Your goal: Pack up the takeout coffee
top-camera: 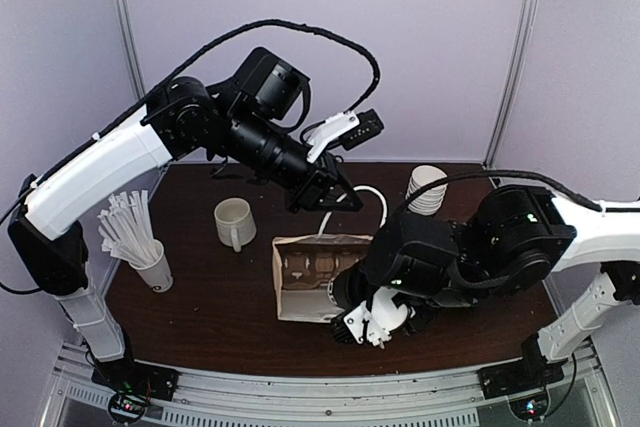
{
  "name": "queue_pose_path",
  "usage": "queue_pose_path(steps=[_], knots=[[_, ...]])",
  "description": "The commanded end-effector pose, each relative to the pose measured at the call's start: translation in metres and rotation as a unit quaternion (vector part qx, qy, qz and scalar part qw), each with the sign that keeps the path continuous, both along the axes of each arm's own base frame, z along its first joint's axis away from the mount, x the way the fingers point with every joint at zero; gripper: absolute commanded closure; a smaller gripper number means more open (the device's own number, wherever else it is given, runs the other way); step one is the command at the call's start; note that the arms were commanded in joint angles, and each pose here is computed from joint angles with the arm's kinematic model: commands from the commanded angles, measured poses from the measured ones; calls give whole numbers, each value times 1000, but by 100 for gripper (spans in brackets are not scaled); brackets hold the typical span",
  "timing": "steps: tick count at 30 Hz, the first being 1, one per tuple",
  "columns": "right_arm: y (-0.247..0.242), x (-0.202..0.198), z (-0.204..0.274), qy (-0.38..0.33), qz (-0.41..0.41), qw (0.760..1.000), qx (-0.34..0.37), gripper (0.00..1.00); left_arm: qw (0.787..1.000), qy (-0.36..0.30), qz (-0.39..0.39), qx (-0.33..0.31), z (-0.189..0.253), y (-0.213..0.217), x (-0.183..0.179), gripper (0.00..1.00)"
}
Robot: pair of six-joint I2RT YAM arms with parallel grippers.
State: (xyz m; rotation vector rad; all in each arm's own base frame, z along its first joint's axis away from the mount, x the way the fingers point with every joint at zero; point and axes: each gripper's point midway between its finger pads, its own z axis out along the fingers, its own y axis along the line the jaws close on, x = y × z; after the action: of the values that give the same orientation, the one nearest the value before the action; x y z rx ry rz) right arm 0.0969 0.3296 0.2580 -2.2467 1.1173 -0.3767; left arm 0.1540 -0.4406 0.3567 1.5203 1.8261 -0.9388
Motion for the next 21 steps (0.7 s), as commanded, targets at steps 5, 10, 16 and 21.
queue_pose_path(steps=[5,10,16,21], knots=[[-4,38,6,-123,-35,992,-8,36,1000,20,8,-4,2,2,-2,100],[-5,49,2,-135,-52,989,-10,36,1000,11,8,4,-5,3,0,92],[-10,60,-3,-92,-79,993,-2,36,999,-38,30,-2,11,17,8,46],[-11,68,-12,-94,-89,991,-15,37,994,-94,47,-36,46,33,12,29]])
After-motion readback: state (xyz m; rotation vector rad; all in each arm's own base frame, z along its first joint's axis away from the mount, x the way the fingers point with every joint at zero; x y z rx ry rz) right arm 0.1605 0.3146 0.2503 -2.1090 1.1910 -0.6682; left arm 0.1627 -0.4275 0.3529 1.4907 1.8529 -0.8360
